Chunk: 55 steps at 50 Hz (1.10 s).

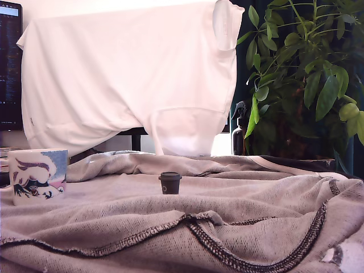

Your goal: Pick the grey coffee capsule and place it inside the blue coffee cup

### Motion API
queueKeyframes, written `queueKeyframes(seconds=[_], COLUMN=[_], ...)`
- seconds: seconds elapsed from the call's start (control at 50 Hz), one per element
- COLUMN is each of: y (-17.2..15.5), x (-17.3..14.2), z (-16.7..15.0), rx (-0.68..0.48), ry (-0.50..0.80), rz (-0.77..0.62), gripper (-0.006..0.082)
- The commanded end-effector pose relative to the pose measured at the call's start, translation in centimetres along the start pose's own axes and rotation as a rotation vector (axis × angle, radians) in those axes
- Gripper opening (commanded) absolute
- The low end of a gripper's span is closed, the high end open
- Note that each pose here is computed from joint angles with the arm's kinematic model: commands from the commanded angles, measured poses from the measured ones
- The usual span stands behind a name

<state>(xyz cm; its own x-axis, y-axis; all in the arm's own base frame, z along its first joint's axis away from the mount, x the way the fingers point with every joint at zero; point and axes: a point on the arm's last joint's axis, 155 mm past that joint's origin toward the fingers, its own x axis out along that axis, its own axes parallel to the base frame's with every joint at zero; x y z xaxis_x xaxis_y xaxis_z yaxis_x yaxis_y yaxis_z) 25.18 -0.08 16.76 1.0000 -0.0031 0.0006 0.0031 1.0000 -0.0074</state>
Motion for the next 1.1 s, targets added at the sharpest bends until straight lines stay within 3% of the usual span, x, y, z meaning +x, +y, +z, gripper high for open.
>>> queueKeyframes(seconds=[0.0, 0.46, 0.66, 0.92, 1.08], y=[-2.0, -2.3, -2.6, -5.6, -8.0], x=[0.1, 0.0, -0.1, -1.6, -2.4], z=[-1.1, -0.5, 1.6, 5.5, 5.8], rx=[-0.078, -0.097, -0.181, -0.313, -0.365], ry=[0.004, -0.016, -0.092, -0.214, -0.197], rz=[-0.105, -0.123, -0.147, -0.347, -0.473], gripper=[-0.0021, -0.0021, -0.0021, -0.0021, -0.0021])
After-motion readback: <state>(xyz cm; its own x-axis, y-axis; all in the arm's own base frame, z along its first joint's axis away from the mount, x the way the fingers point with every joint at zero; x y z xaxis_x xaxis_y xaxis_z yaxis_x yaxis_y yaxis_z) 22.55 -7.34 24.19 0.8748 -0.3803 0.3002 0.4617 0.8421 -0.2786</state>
